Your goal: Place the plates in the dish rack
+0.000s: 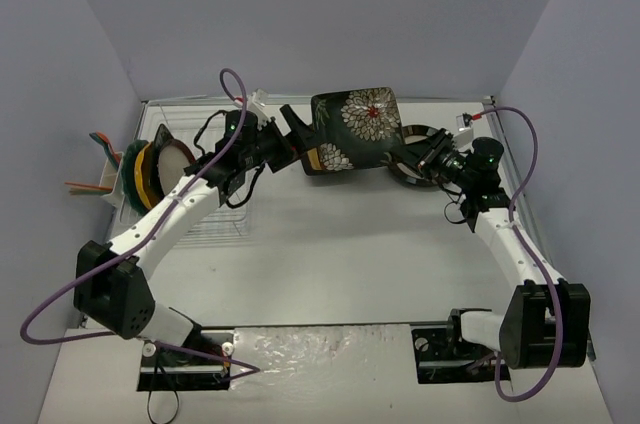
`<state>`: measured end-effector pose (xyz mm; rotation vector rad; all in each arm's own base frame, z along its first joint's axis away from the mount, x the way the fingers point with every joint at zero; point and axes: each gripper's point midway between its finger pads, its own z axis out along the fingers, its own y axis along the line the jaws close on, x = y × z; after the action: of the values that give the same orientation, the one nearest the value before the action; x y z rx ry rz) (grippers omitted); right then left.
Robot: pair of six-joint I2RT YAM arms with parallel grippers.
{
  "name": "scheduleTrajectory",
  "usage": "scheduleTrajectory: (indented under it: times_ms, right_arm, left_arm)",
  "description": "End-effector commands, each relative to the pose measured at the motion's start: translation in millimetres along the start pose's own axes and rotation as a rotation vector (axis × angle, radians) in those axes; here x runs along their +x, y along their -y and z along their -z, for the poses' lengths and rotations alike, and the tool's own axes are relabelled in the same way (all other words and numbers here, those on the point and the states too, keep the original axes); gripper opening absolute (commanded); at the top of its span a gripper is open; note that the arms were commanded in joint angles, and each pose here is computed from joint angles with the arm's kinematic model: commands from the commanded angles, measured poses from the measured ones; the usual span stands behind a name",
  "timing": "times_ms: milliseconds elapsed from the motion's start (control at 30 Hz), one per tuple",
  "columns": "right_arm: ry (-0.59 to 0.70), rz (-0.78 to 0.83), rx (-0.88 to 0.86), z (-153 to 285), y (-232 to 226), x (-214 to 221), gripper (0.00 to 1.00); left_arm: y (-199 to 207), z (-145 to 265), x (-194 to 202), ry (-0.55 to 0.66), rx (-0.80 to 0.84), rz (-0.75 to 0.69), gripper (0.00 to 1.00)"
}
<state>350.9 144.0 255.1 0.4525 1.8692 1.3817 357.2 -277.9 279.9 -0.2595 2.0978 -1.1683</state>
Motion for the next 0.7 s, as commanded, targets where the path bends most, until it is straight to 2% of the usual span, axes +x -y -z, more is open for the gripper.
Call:
scheduleTrajectory:
  times_ms: [0, 233, 400, 533, 633, 667]
  right_arm:
    - [0.052, 0.154, -0.249, 15.5, -77.1, -8.7, 0.0]
    - [0.033, 0.144, -0.265, 16.3, -80.4, -2.3, 0.0]
    - [0.022, 0.137, -0.267, 16.9, -79.0, 1.3, 0.0]
    - [0.009, 0.132, -0.267, 16.9, -77.7, 4.4, 0.0]
    - [0.005, 0.122, -0.258, 16.4, -74.3, 6.0, 0.0]
    - [0.003, 0.119, -0.255, 16.4, -72.6, 6.8, 0.0]
  left_arm:
    - [70.6, 2.1, -41.5, 0.159, 0.189, -0.009, 0.94]
    - [73.8, -18.0, -41.7, 0.17, 0.208, 0.012, 0.88]
    - [76.2, -27.3, -40.4, 0.162, 0.228, 0.022, 0.75]
    - [78.3, -34.2, -36.6, 0.148, 0.251, 0.041, 0.6]
    - [78.8, -37.1, -34.6, 0.145, 0.262, 0.045, 0.46]
    - [79.6, -37.2, -34.6, 0.144, 0.266, 0.04, 0.37]
